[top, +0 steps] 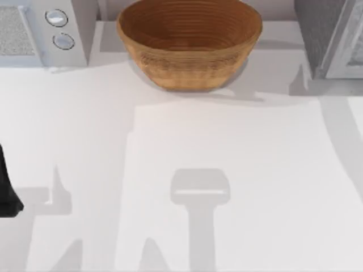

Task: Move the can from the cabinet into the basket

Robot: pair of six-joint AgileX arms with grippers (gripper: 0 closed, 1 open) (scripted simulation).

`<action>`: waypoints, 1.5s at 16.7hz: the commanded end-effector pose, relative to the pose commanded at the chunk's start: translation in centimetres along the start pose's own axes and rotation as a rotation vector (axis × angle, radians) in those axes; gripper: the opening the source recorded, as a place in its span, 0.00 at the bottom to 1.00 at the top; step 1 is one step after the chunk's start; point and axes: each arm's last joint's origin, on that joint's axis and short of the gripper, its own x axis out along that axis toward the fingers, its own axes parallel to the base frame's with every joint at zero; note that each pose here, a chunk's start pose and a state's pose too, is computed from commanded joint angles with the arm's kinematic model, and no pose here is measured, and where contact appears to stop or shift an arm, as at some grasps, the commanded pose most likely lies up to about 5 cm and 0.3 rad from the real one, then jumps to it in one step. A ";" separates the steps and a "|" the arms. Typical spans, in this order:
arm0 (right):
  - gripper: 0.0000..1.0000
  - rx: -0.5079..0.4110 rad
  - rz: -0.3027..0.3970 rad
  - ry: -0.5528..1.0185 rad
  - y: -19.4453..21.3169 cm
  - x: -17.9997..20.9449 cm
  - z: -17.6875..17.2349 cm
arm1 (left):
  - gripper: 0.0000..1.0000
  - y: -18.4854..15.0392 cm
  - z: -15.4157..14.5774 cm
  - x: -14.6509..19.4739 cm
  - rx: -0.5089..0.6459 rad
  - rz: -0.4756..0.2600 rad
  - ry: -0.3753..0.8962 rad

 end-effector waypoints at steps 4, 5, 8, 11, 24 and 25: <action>1.00 -0.002 0.000 0.016 1.1 3.4 2.3 | 1.00 0.0 0.0 0.0 0.000 0.000 0.000; 1.00 -0.002 0.000 0.018 1.3 4.0 2.6 | 1.00 0.0 0.0 0.0 0.000 0.000 0.000; 1.00 -0.003 0.000 0.023 1.6 4.9 3.1 | 1.00 0.0 0.0 0.0 0.000 0.000 0.000; 1.00 -0.003 0.000 0.023 1.7 5.0 3.1 | 1.00 0.0 0.0 0.0 0.000 0.000 0.000; 1.00 -0.005 -0.007 0.014 7.5 5.5 2.7 | 1.00 0.0 0.0 0.0 0.000 0.000 0.000; 1.00 -0.005 -0.007 0.014 7.5 5.5 2.7 | 1.00 0.0 0.0 0.0 0.000 0.000 0.000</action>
